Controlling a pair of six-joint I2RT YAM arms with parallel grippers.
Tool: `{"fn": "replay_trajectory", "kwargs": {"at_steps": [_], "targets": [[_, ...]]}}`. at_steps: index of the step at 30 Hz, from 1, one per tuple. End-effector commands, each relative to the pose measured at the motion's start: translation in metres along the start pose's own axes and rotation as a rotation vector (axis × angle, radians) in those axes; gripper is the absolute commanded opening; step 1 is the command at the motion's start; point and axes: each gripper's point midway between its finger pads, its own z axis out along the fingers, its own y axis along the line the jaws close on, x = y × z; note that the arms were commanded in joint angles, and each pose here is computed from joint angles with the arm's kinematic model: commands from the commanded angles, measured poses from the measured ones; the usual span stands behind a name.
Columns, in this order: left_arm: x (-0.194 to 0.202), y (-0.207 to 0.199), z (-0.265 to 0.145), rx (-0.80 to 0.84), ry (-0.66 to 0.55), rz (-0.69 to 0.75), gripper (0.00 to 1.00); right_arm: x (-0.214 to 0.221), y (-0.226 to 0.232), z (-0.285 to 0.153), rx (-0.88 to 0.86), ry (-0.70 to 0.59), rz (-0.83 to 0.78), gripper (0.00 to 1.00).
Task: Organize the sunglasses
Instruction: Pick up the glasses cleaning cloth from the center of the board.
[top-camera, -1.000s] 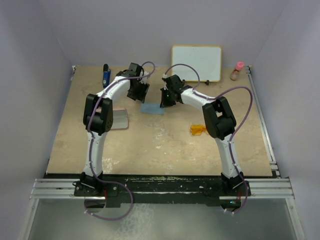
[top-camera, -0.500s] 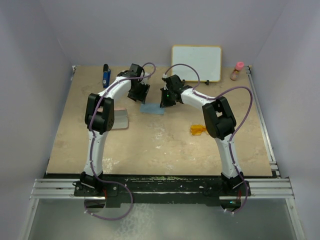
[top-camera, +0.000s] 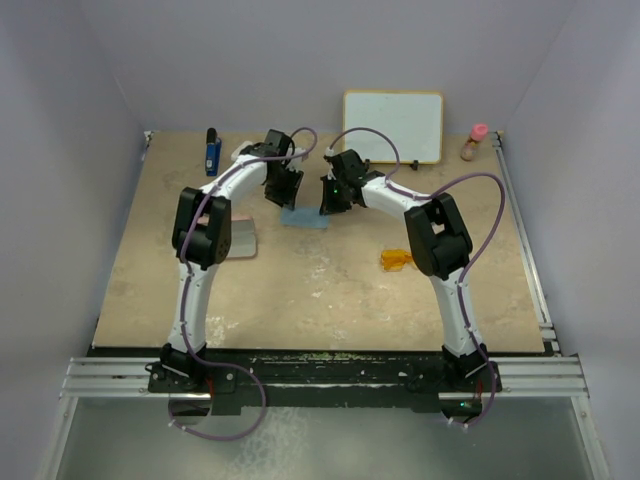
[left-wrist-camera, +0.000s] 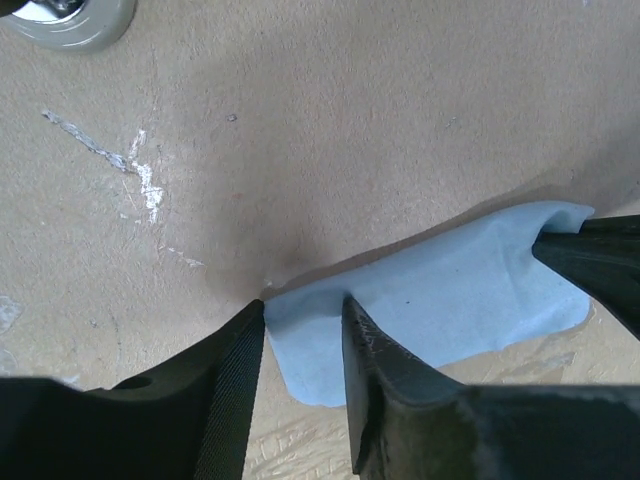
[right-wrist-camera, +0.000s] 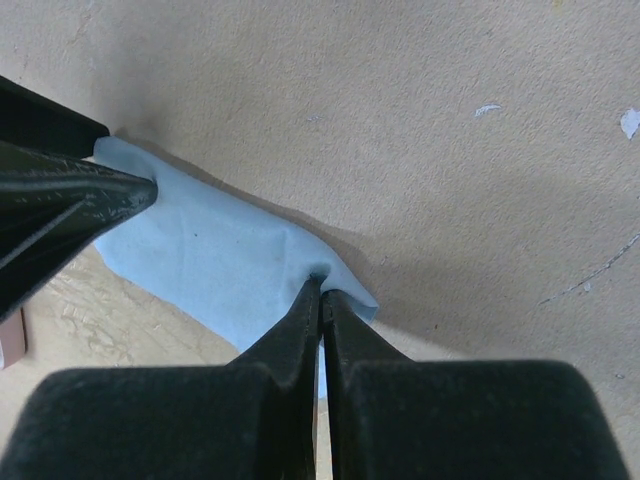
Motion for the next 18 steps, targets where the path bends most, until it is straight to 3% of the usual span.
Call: {"fn": "replay_trajectory", "kwargs": {"at_steps": [1,8,18], "targets": [[0.022,-0.01,0.008,0.041,0.061,-0.021,0.35,0.014,-0.004,0.008,0.001,0.033,0.009,0.0],[0.027,-0.01,0.008,0.045,0.072,-0.02,0.04,0.013,-0.001,0.006,-0.016,0.034,-0.001,0.0],[0.004,-0.017,-0.029,0.053,-0.019,0.017,0.03,0.0,0.012,-0.017,-0.02,-0.017,-0.027,0.0]]}}
